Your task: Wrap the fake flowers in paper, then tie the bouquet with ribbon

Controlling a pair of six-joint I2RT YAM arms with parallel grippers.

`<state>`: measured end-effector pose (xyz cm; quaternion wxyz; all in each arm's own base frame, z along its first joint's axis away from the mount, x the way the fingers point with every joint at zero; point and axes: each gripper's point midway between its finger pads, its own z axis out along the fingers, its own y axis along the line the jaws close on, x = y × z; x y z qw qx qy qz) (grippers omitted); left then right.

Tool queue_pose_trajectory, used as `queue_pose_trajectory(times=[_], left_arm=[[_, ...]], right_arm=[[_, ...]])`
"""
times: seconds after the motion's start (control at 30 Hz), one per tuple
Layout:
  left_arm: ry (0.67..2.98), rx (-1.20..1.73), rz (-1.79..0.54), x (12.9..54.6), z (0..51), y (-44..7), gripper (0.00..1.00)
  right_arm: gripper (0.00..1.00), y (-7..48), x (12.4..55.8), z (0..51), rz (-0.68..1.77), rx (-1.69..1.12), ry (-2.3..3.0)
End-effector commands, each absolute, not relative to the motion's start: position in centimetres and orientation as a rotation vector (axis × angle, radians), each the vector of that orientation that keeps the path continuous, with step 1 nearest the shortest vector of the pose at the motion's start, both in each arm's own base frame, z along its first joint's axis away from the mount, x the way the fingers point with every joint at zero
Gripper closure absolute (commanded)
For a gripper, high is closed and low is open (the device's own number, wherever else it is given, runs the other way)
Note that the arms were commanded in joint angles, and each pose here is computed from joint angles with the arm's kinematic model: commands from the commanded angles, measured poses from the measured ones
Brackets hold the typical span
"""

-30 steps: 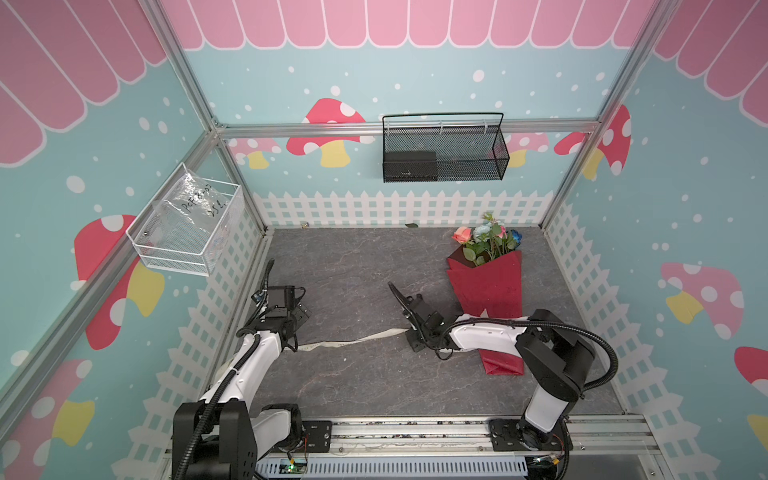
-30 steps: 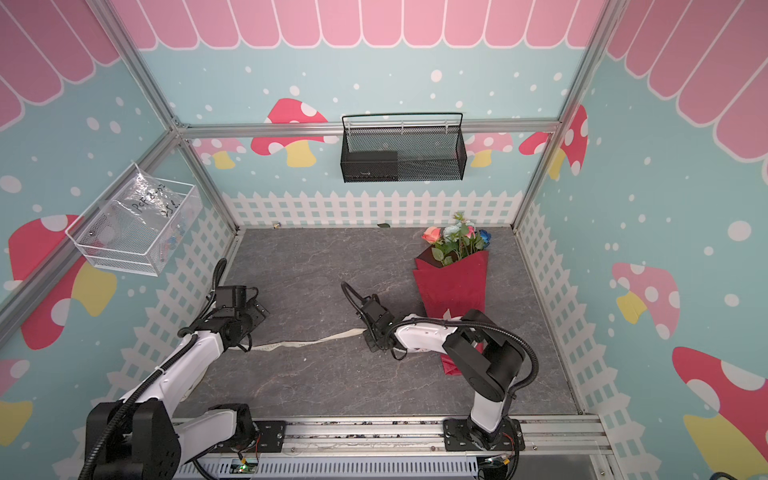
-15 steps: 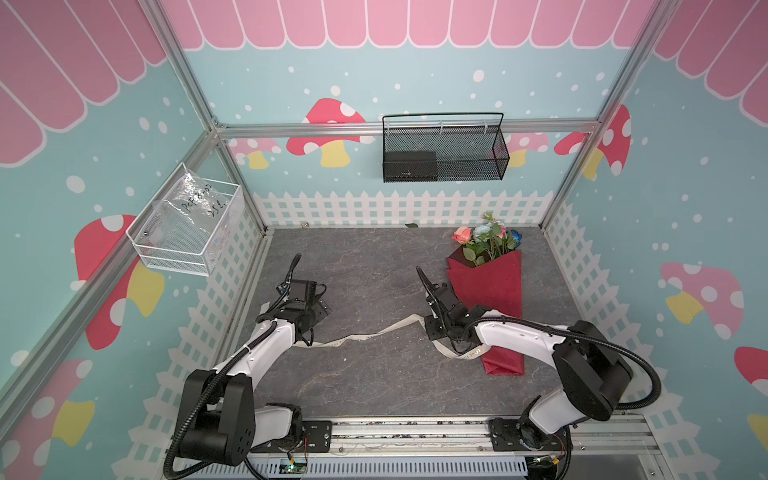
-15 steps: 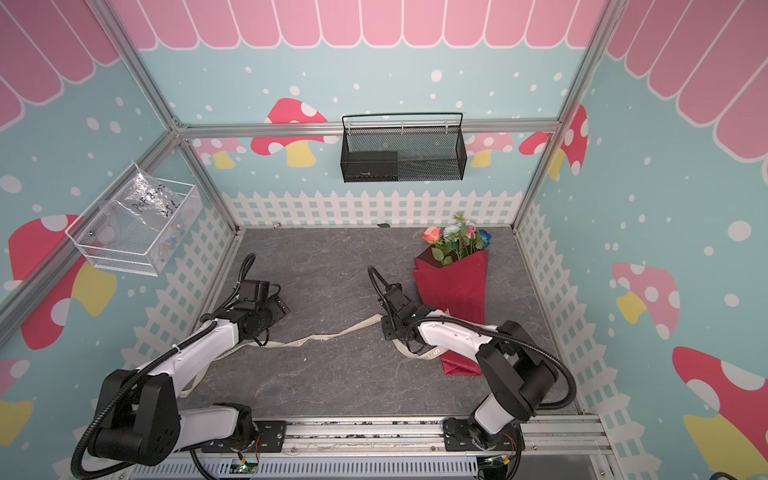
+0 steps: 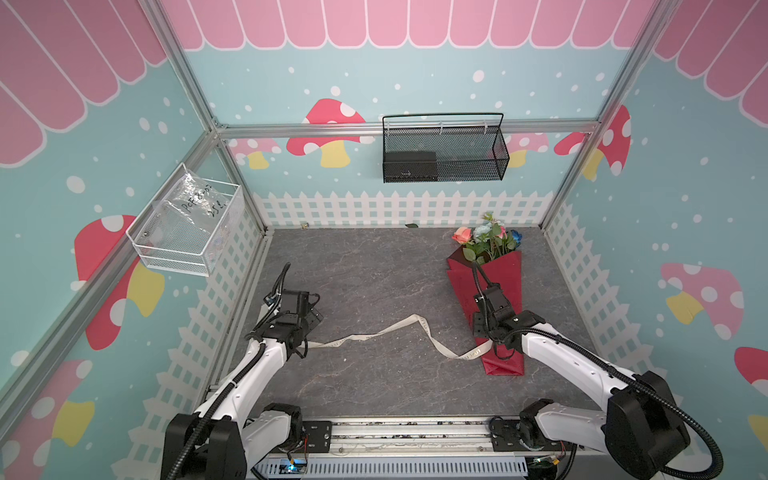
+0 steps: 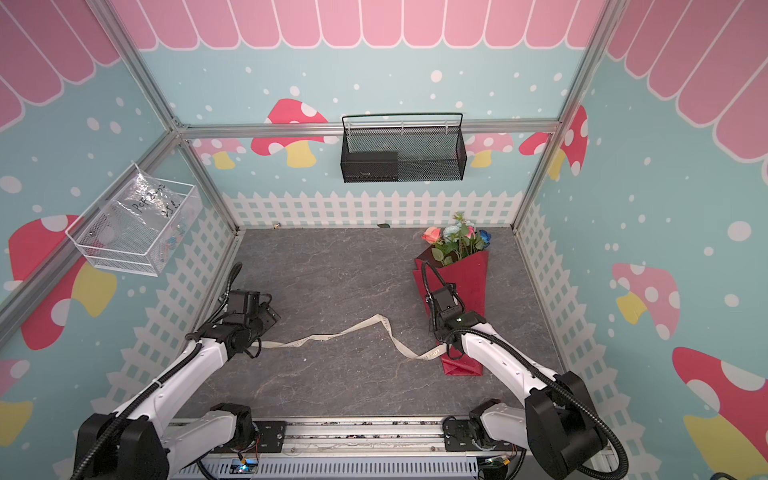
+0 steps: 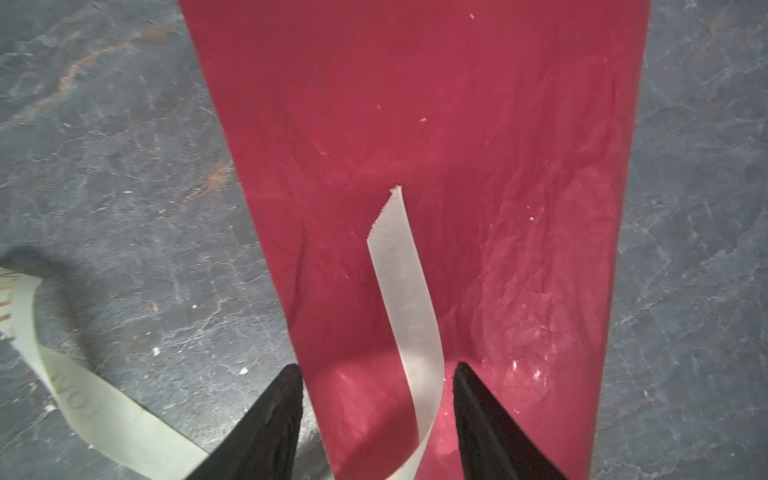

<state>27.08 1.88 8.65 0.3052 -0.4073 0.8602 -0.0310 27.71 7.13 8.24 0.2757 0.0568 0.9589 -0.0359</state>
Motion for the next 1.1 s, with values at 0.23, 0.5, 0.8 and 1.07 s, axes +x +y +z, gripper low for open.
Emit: queue_pose_trajectory(times=[0.23, 0.5, 0.8, 1.07], left_arm=[[2.148, -1.592, 0.047, 19.4, 3.4, 6.4, 0.21], [2.098, -1.565, 0.059, 22.1, 2.4, 7.8, 0.21], [2.139, -1.444, 0.050, 26.7, 2.2, 8.3, 0.31], [2.196, -1.318, -0.139, 32.5, 2.0, 6.5, 0.32]], right_arm=[[0.34, 5.2, 26.8, 4.5, -0.060, 0.237, 2.648], [0.57, 5.2, 27.2, 3.8, -0.025, 0.259, 2.636], [0.96, 5.2, 28.3, 5.5, -0.001, 0.257, 2.574], [1.00, 7.4, 28.3, 10.4, 0.138, 0.075, 2.484]])
